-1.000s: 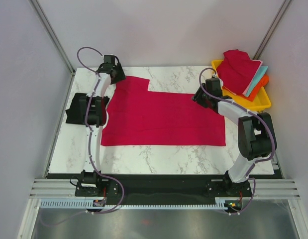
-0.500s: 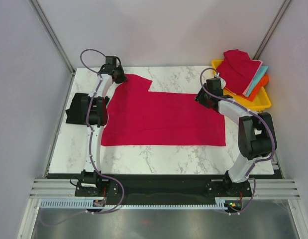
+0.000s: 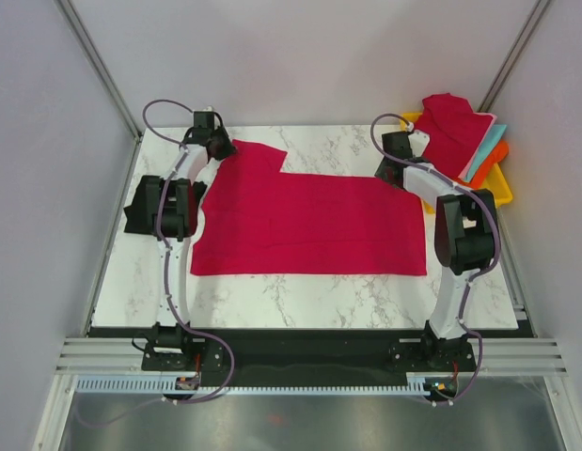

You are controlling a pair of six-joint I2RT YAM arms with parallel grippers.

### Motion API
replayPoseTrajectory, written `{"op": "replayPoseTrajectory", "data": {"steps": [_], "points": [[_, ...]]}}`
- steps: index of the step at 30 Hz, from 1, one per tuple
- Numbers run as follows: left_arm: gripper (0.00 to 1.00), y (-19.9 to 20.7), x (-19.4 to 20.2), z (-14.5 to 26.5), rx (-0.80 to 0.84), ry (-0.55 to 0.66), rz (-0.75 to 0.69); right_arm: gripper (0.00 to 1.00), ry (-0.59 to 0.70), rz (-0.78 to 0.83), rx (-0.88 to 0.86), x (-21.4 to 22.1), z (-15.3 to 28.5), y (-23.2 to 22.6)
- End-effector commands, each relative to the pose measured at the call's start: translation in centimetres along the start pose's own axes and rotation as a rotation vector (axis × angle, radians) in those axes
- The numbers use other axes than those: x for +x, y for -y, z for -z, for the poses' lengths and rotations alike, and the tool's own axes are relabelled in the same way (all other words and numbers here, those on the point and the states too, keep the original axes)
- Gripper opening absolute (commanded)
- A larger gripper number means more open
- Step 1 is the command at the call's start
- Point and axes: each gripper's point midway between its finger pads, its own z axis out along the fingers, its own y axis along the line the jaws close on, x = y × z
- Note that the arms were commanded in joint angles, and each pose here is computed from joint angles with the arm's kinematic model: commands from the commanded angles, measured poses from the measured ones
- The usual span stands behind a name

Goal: Fold and stack the t-shirts
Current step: Fold the tshirt

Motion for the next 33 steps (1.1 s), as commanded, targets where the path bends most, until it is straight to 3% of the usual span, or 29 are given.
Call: {"op": "replayPoseTrajectory", "data": {"steps": [1,21,33], "points": [[0.02,0.9,-3.8,2.4,0.027,0.090,0.071,0.63,0.029,0.051,0.106,-1.2,-1.3,1.1],[0.02,-5.6,-7.5,5.8,-0.104,0.201,0.161,0.64,0.026,0.033,0.190,-2.0,-5.1,1.5],[0.02,-5.0,-7.2,4.4,-0.044,0.179,0.174,0.64,0.013,0.002,0.168,-2.7,-7.8,1.0]]}}
